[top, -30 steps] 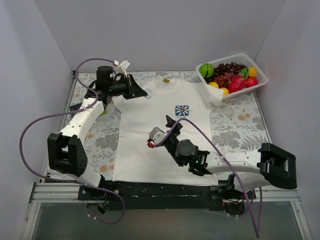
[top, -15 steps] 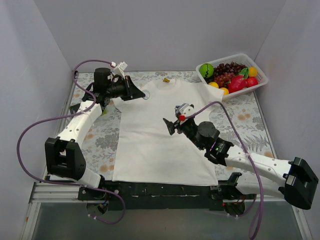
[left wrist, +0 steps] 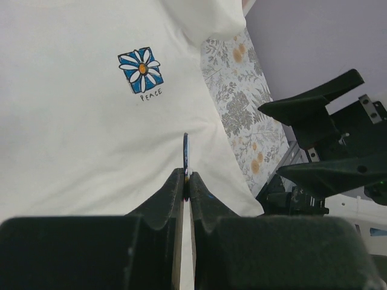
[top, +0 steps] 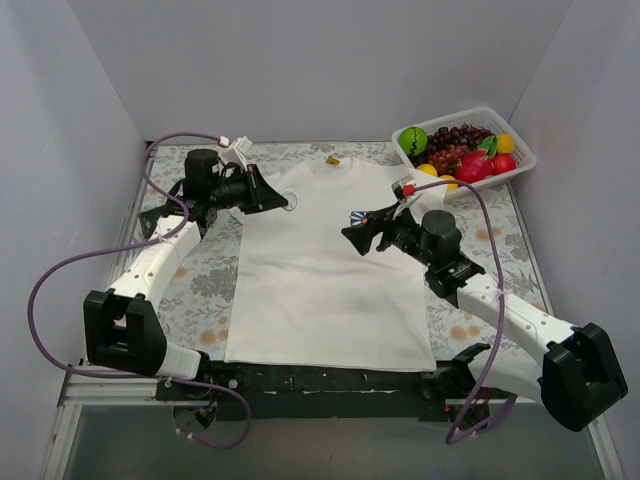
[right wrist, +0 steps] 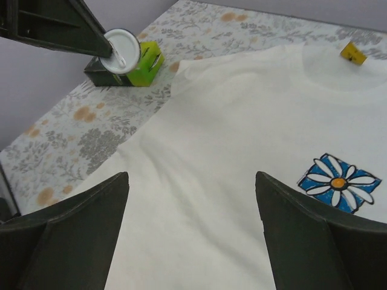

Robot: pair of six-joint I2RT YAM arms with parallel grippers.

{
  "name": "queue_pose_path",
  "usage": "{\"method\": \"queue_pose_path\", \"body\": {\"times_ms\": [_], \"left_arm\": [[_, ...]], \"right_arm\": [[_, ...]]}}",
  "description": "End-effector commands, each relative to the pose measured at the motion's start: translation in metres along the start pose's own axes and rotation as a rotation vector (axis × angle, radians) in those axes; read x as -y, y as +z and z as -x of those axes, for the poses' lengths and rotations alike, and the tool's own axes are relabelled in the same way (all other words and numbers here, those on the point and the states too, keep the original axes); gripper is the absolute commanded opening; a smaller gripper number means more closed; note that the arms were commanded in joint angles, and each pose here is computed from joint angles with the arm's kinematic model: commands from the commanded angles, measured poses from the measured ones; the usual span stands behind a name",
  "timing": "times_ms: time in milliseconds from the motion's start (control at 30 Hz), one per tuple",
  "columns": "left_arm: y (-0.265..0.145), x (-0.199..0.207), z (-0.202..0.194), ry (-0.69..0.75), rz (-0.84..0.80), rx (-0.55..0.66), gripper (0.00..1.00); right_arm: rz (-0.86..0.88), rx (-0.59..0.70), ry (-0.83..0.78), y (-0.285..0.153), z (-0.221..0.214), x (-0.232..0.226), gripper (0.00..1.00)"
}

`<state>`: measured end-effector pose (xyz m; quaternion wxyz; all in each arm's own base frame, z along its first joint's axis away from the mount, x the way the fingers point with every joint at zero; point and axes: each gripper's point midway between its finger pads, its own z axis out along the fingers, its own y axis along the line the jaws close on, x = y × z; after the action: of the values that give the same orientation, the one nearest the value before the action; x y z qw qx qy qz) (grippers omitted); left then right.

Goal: Pin the brooch onto the clothing

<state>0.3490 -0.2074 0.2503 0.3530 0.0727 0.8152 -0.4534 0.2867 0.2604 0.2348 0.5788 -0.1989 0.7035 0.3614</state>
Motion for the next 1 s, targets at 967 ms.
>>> {"method": "queue_pose_path", "body": {"times_ms": [967], "left_arm": [[-0.03,0.054,-0.026,0.081,-0.223,0.13,0.0]], "right_arm": [[0.569,-0.086,0.46,0.041,0.023,-0.067,0.72]]}}
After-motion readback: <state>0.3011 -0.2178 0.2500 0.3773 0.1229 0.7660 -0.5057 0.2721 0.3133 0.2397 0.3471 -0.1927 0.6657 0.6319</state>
